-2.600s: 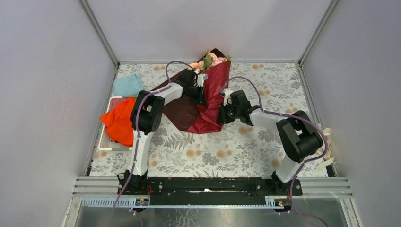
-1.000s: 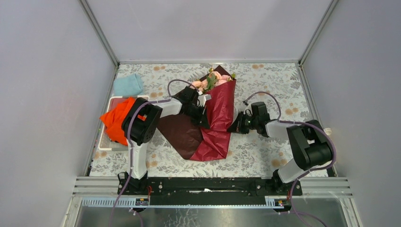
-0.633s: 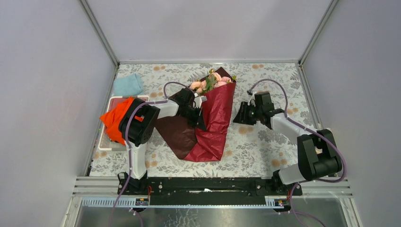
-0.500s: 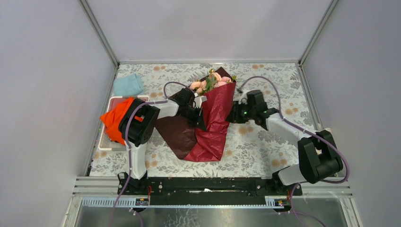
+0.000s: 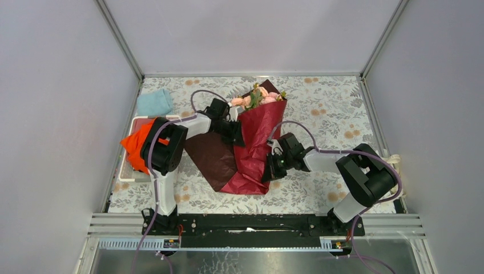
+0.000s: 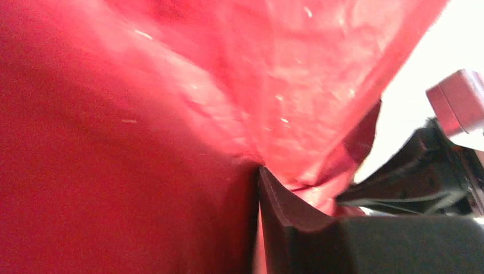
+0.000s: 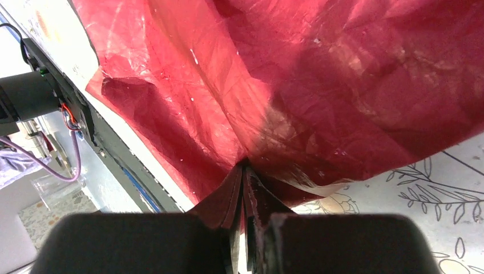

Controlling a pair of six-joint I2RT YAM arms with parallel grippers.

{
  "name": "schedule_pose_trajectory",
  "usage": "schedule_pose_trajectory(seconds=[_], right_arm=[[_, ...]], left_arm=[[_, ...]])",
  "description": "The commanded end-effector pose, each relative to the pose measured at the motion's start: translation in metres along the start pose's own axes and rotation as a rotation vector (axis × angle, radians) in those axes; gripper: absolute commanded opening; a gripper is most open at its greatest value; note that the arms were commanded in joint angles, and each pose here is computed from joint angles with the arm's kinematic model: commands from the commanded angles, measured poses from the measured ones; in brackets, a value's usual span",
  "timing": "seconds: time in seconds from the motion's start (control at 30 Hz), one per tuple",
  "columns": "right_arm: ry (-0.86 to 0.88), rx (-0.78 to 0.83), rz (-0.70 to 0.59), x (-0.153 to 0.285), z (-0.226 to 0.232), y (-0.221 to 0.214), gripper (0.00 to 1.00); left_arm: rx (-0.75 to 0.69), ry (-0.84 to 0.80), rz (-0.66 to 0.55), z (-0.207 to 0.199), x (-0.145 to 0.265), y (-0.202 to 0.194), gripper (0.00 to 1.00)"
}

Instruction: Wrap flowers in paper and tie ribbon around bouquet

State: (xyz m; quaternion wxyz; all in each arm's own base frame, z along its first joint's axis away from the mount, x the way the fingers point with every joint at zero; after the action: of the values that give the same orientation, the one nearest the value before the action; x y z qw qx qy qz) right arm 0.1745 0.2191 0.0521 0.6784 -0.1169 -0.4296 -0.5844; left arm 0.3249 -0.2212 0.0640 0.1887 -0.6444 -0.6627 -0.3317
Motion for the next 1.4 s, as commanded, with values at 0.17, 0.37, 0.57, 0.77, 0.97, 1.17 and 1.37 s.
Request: schedule_pose_trajectory(seconds=[0.17, 0.37, 0.57, 0.77, 0.97, 1.17, 1.37], right_arm=[[-0.104, 0.023, 0.003, 0.005, -0.007, 0.006, 0.10], [-0.063, -0.010, -0.006, 0.003, -0.001, 0.009, 0.11], [-0.041, -0.049, -0.020, 0.000, 0.002, 0.015, 0.11], [-0.063, -0.074, -0.024, -0.002, 0.001, 0.019, 0.11], [-0.047, -0.094, -0.030, -0.003, 0.002, 0.018, 0.11], [-0.043, -0.110, -0.037, -0.004, 0.002, 0.018, 0.11], [-0.055, -0.111, -0.036, -0.003, -0.001, 0.014, 0.11]], left_arm=[[-0.286, 0.229, -0.246, -0.028, 0.085, 0.050, 0.49], [-0.606, 0.065, -0.027, -0.086, 0.086, -0.015, 0.25], [-0.697, -0.071, 0.155, -0.105, 0.057, -0.070, 0.14], [-0.803, -0.304, 0.161, -0.148, 0.089, -0.083, 0.21], [-0.802, -0.071, 0.033, -0.108, 0.037, -0.077, 0.13], [-0.918, 0.019, -0.036, -0.085, -0.007, -0.073, 0.11], [-1.084, 0.020, 0.117, -0.061, -0.011, -0.123, 0.12]])
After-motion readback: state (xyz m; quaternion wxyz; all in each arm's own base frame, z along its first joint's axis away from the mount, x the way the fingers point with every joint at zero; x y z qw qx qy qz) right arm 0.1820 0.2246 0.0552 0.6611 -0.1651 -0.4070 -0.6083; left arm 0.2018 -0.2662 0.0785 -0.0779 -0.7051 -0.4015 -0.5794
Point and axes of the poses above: each gripper's point midway between its finger pads, its own x axis back along the fingers, its own z axis along the line the jaws close on, y = z × x, the point moved 6 cm from there along x, back along the fingers, and after that the axes turned 11 degrees about x, right-handed, at the moved point
